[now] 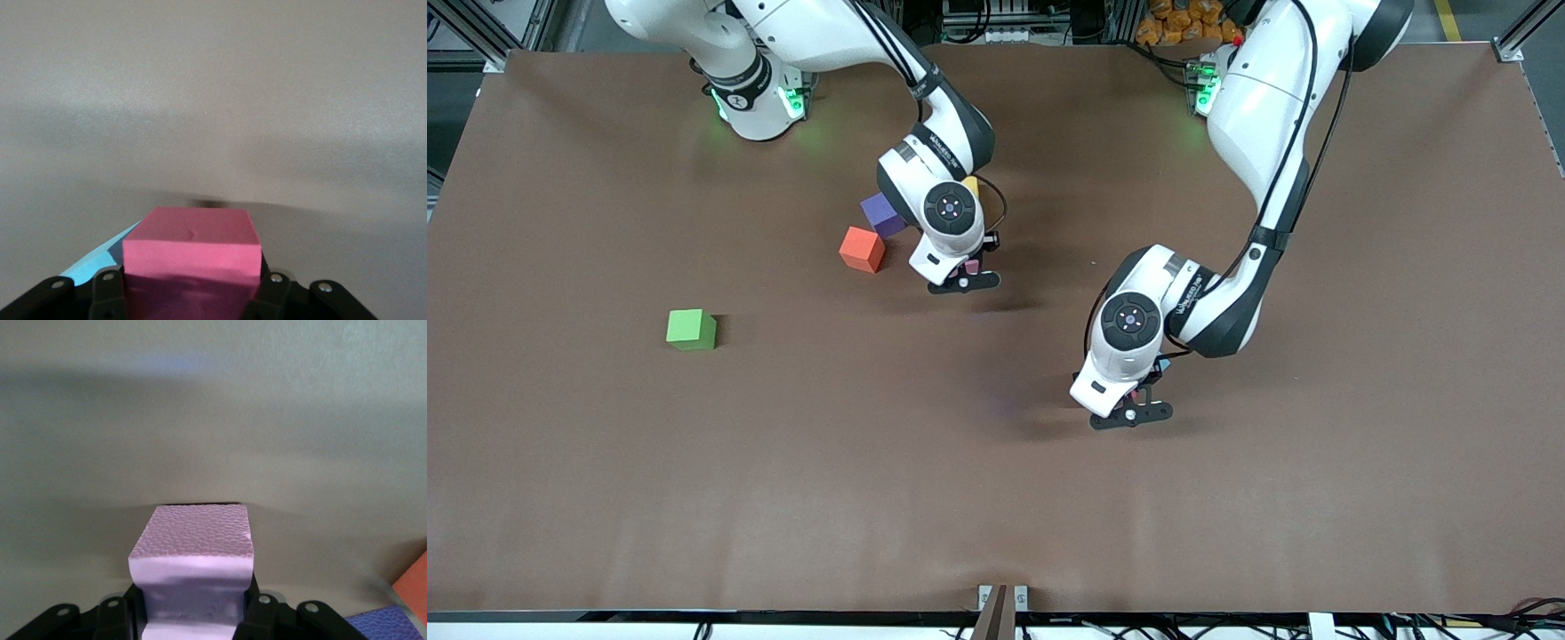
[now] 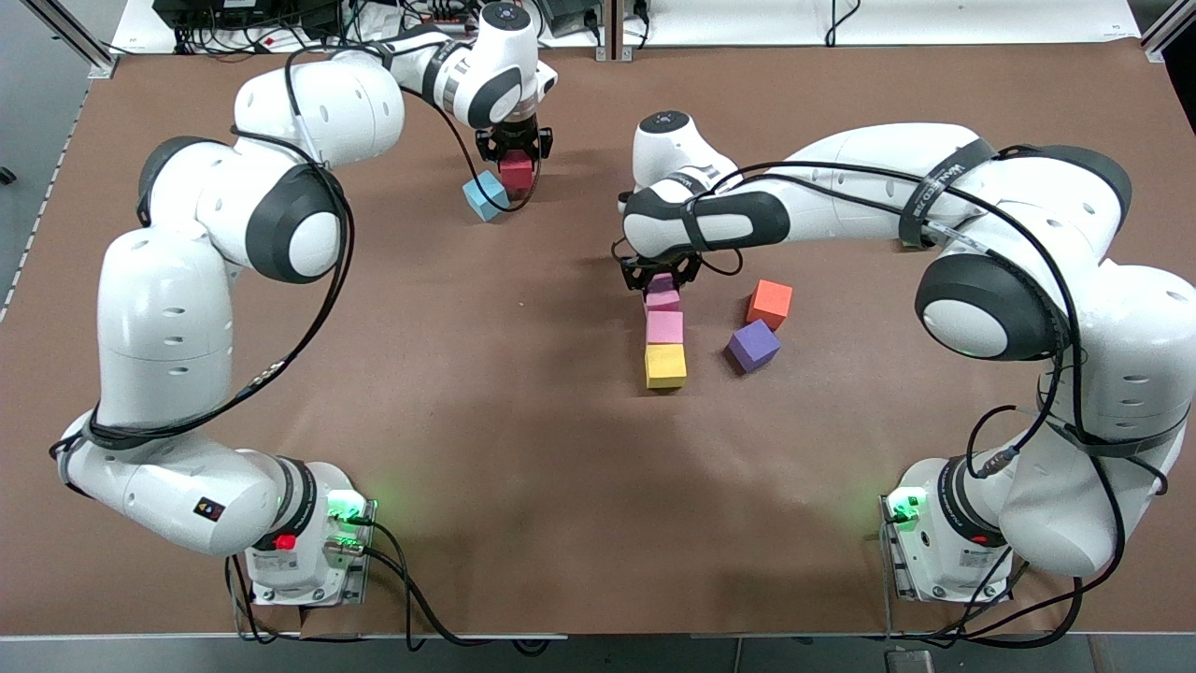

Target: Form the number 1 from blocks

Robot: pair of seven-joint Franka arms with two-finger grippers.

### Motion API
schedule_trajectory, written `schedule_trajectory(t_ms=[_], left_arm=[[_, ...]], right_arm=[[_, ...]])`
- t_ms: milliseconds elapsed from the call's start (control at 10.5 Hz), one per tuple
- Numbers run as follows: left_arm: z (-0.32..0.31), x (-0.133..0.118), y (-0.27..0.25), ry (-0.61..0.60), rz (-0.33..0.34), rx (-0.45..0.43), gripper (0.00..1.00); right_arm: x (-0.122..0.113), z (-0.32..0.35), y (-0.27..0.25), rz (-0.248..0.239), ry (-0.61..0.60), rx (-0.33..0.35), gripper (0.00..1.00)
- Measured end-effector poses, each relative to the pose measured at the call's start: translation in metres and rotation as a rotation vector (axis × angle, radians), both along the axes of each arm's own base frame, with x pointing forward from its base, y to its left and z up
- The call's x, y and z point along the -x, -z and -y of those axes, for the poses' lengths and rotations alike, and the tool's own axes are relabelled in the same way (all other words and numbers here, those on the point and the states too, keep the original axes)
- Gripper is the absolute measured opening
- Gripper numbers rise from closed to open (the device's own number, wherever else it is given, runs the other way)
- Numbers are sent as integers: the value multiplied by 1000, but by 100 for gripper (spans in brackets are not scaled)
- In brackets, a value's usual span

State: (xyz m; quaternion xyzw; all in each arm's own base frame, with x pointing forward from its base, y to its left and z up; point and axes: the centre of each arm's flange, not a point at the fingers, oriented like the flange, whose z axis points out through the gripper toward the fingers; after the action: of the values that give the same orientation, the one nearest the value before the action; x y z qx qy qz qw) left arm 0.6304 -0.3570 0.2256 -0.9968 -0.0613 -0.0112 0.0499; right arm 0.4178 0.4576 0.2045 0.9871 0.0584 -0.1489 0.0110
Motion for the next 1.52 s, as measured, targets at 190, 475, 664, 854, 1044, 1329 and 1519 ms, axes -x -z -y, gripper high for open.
schedule_trajectory(t_ms=[190,475,664,854,1044,1329,1519], left_arm=[[0,0,0,0,-1,0,62],[3,2,0,1,-4,6,62],[22,13,-1,-15,-15,32,62],[52,32,-5,-28,-30,69,62],[100,67,-10,-26,-51,106,62],[176,138,-5,51,-63,105,62],[207,171,4,93,-57,119,62]], right_arm=[[3,1,1,-4,3,4,55],[-3,3,-17,12,52,-1,93],[-21,21,-72,6,63,-19,100],[-39,62,-137,-29,-38,-59,100],[-58,123,-180,-91,-152,-99,100],[-85,225,-208,-165,-200,-90,100],[-101,275,-215,-153,-152,-59,100]])
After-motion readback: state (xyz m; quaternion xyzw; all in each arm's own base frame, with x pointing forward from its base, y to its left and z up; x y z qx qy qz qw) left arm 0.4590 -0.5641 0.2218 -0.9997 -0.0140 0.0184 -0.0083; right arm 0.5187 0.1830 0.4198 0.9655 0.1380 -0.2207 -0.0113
